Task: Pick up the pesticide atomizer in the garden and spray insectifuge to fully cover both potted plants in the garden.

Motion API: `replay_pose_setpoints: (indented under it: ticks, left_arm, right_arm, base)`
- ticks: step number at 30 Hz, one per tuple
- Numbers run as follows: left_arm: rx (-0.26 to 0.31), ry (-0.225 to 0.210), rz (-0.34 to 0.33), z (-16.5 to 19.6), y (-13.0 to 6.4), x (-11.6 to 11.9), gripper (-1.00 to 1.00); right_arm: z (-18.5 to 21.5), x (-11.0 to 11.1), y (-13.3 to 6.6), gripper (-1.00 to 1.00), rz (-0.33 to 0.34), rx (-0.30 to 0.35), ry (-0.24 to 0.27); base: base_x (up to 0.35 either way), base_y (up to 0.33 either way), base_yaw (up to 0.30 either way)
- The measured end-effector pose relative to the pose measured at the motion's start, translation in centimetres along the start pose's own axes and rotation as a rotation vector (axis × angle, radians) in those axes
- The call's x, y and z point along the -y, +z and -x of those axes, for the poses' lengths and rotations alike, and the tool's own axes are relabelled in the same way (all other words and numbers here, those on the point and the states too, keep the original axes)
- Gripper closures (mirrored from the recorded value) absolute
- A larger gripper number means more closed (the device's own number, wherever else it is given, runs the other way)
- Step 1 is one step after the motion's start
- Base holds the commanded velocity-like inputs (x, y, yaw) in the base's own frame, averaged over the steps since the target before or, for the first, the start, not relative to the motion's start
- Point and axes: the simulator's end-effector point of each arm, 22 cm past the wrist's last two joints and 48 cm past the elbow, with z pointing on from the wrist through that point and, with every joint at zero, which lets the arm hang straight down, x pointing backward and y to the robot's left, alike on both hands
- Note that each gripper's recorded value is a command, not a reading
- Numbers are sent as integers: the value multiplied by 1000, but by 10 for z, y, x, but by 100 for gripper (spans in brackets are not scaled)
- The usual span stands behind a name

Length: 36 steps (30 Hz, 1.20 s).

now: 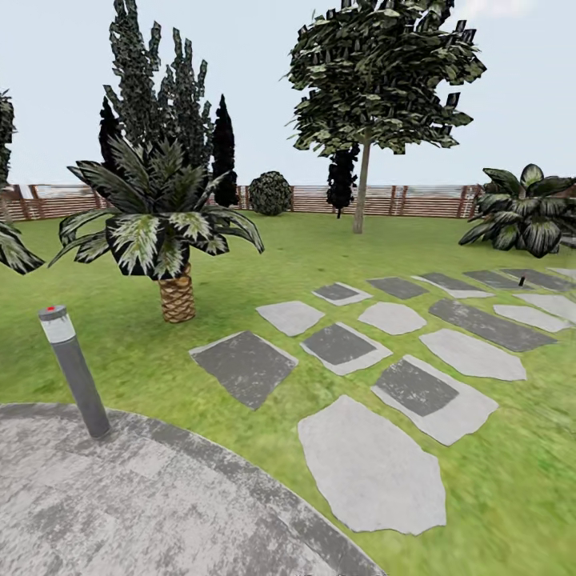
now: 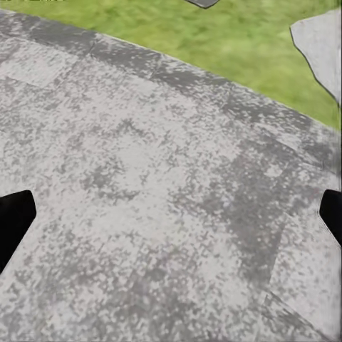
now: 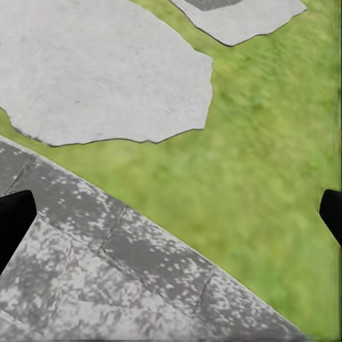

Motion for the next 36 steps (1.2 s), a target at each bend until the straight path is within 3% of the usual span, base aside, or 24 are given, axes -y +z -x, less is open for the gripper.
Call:
replay_pose_setpoints:
  ticks: [36]
  left_arm:
    - [1, 0, 0, -63, 34, 0, -100]
  right_arm:
    - [-61, -14, 34, -100, 0, 1, 1]
  base:
    - [0, 0, -300]
